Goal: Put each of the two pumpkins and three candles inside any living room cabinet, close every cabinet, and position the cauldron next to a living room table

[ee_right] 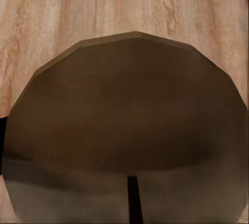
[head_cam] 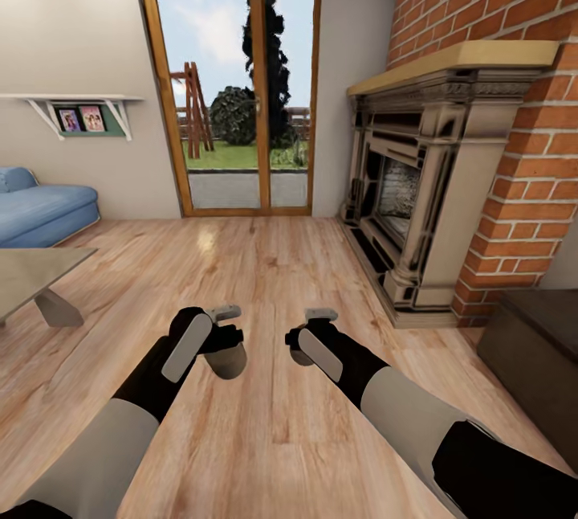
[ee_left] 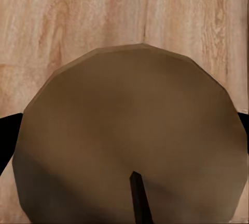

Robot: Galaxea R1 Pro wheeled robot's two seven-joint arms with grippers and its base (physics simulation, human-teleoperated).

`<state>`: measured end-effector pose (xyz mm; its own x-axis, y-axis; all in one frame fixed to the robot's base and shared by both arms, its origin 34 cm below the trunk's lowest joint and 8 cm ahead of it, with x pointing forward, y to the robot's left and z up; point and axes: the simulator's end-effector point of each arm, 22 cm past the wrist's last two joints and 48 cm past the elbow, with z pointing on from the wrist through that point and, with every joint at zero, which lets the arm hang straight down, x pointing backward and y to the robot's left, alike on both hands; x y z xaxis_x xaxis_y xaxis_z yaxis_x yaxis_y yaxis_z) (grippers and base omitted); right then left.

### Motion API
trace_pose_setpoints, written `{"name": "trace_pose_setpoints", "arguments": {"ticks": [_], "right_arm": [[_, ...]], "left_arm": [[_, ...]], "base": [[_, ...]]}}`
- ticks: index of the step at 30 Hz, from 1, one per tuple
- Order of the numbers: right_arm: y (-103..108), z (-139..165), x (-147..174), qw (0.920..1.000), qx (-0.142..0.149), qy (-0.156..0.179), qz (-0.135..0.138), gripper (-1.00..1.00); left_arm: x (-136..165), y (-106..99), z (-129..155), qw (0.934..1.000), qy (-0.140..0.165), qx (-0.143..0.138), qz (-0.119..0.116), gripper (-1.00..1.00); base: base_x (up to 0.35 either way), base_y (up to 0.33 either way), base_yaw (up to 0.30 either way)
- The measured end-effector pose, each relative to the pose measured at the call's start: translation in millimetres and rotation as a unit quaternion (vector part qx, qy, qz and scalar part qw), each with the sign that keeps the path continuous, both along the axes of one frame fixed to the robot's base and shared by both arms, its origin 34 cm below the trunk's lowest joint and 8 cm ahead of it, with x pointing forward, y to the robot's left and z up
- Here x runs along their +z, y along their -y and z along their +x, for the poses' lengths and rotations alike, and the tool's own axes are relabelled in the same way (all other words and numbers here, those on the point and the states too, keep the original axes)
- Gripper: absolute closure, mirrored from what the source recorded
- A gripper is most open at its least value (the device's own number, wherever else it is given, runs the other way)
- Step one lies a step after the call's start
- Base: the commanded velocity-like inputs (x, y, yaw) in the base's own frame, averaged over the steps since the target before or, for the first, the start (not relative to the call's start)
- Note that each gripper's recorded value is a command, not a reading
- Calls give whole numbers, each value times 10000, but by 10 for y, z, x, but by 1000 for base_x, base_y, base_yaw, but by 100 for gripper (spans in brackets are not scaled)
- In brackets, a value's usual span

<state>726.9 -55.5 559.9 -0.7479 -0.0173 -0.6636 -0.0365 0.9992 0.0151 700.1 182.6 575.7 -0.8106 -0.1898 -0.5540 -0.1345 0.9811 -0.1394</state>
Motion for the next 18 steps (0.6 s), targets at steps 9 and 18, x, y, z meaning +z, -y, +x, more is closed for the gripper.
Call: {"name": "trace_pose_setpoints", "arguments": {"ticks": [9, 18], "right_arm": [[0, -1, 57, 10000, 5, 46, -8, 100], [0, -1, 119, 10000, 9, 93, -12, 100]], "left_arm": [[47, 49, -13, 9999, 53, -94, 79, 100], [102, 62, -17, 9999, 98, -106, 82, 100]], "base": [[-296, 184, -239], [-276, 155, -238]]}}
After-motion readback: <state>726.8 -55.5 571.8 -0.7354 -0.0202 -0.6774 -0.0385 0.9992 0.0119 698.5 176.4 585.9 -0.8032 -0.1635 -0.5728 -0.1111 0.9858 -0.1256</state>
